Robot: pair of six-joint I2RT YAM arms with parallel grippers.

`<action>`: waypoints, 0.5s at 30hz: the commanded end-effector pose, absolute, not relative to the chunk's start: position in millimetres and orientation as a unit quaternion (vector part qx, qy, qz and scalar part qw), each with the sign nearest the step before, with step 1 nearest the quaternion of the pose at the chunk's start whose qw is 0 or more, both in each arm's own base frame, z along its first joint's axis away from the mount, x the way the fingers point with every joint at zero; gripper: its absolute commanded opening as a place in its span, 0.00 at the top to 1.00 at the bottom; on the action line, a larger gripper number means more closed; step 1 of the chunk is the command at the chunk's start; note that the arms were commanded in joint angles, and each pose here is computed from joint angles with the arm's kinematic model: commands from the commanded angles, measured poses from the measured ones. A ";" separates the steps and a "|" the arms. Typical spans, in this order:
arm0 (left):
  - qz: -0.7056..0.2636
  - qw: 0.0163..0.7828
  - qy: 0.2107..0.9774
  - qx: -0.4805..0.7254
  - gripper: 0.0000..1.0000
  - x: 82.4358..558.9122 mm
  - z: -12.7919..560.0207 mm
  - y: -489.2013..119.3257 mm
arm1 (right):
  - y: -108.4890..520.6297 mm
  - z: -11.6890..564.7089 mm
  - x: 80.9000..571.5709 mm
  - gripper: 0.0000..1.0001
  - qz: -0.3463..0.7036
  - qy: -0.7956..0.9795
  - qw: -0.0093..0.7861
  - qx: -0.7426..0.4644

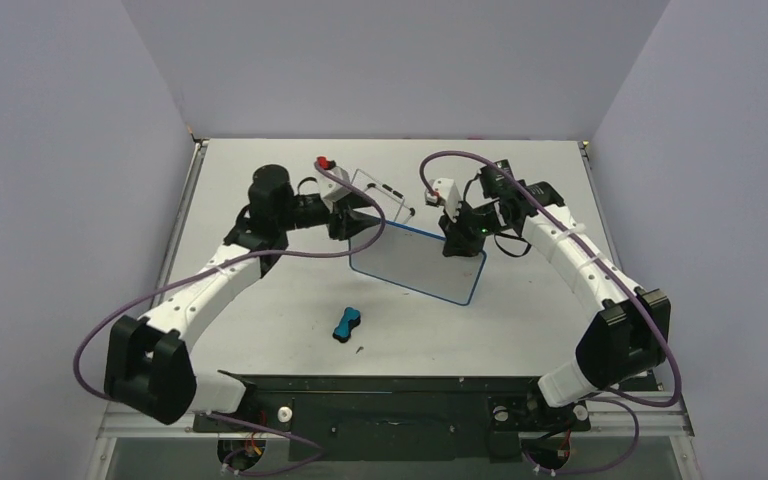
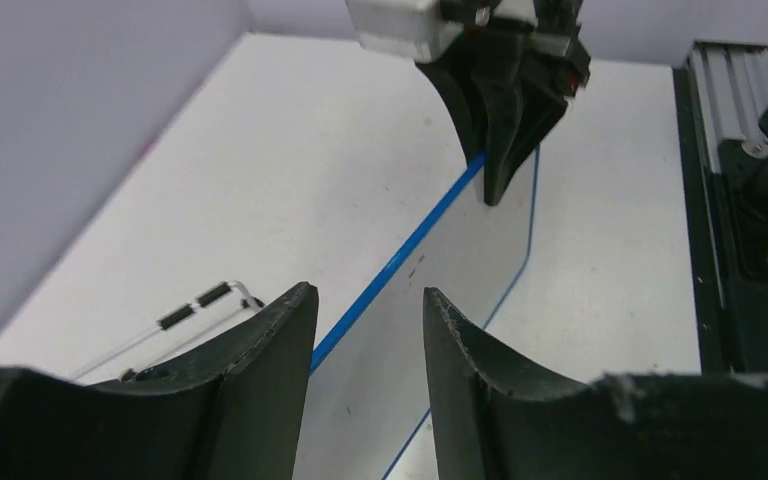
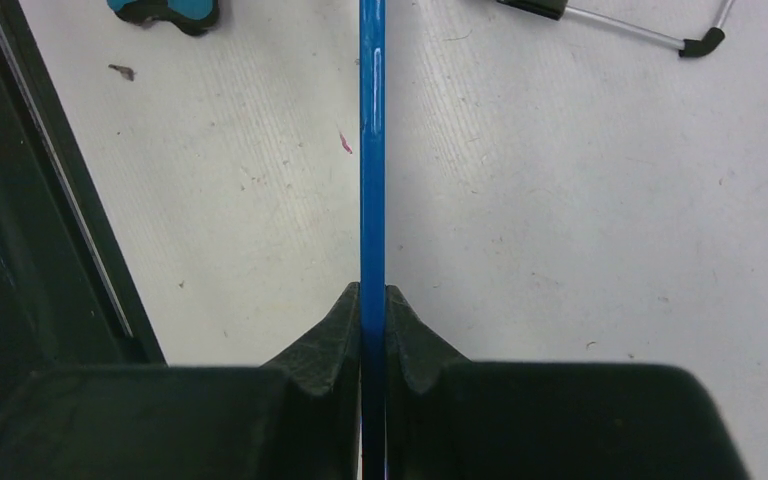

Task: Erase the whiteboard
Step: Adjust the whiteboard at the center of the board, then pick up the whiteboard eraser from the center of the board.

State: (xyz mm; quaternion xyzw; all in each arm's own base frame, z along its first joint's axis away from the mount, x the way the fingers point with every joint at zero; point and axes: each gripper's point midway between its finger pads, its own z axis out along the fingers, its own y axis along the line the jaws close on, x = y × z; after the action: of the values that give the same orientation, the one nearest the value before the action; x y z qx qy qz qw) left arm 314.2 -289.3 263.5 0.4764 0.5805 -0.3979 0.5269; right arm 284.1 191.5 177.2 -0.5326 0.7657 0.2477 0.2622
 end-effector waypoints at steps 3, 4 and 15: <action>-0.361 0.652 0.564 0.356 0.57 297.0 351.1 -246.0 | 170.1 173.6 295.6 1.00 0.206 0.797 0.295 -0.485; -0.341 0.654 0.601 0.308 0.56 305.2 336.4 -233.6 | 169.1 171.8 294.1 1.00 0.208 0.799 0.294 -0.482; -0.252 0.390 0.883 0.063 0.54 230.3 152.7 -208.3 | 171.9 160.7 288.4 1.00 0.231 0.806 0.280 -0.467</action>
State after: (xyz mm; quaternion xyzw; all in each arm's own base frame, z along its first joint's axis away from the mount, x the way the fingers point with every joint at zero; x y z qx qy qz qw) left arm 267.6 -208.8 238.9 0.1215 0.7772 -0.3369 0.5174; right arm 289.3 181.3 176.0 -0.4751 0.7915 0.2453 0.2960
